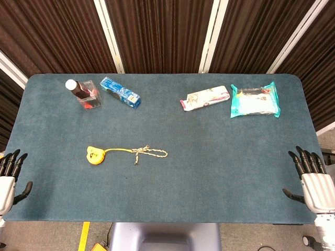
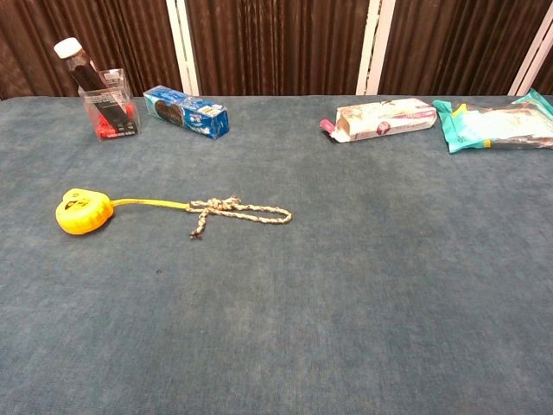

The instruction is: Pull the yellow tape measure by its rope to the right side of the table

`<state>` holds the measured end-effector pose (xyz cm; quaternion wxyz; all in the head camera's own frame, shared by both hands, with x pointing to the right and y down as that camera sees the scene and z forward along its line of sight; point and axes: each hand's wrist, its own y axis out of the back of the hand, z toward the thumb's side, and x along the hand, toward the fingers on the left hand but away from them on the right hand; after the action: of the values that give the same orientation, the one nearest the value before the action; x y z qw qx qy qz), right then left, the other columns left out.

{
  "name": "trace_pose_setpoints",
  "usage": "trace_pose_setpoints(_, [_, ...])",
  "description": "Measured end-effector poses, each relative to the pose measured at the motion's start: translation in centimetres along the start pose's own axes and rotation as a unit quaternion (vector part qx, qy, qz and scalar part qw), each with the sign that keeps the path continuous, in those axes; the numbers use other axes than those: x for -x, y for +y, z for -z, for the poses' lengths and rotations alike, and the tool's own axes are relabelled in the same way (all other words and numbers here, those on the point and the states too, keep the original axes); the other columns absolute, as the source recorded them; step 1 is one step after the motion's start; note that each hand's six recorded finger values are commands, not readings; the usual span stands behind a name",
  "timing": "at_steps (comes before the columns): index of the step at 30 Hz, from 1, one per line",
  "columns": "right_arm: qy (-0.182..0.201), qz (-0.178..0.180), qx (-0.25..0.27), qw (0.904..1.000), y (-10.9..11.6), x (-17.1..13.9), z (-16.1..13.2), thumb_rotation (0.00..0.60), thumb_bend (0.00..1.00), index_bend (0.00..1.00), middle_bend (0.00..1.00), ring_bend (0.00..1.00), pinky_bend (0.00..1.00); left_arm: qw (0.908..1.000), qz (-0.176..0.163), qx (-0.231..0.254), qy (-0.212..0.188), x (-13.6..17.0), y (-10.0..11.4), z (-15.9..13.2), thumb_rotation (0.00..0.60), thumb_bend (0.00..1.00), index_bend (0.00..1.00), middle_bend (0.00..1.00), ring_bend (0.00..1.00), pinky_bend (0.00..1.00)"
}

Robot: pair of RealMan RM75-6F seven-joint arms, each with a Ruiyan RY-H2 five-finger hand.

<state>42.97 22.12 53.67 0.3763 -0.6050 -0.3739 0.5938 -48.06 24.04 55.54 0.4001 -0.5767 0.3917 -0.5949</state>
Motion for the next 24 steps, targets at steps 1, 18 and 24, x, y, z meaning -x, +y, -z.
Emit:
trace_pose_setpoints(1, [0.001,-0.001,-0.001,1.0,-0.1,0.0,0.0,0.6,0.0,0.19,0.06,0.02,0.0,1.0,0.0,0.0,-0.001,0.1,0.0,-0.1,0.6,0.37,0.08,0.0,0.0,0.11])
trace_pose_setpoints(18, [0.017,-0.009,0.004,0.9998,-0.1,-0.3,-0.6,0.6,0.0,0.2,0.06,0.02,0.0,0.9999,-0.002,0.005,-0.013,0.4,0.4,-0.7,0.6,0.37,0.08,0.0,0.0,0.11])
trace_pose_setpoints(24, [0.032,-0.026,0.013,0.9991,-0.9,0.3,-1.0,0.6,0.0,0.2,0.06,0.02,0.0,0.9999,-0.001,0.009,-0.007,0.4,0.4,-0.5,0.6,0.37,0.08,0.0,0.0,0.11])
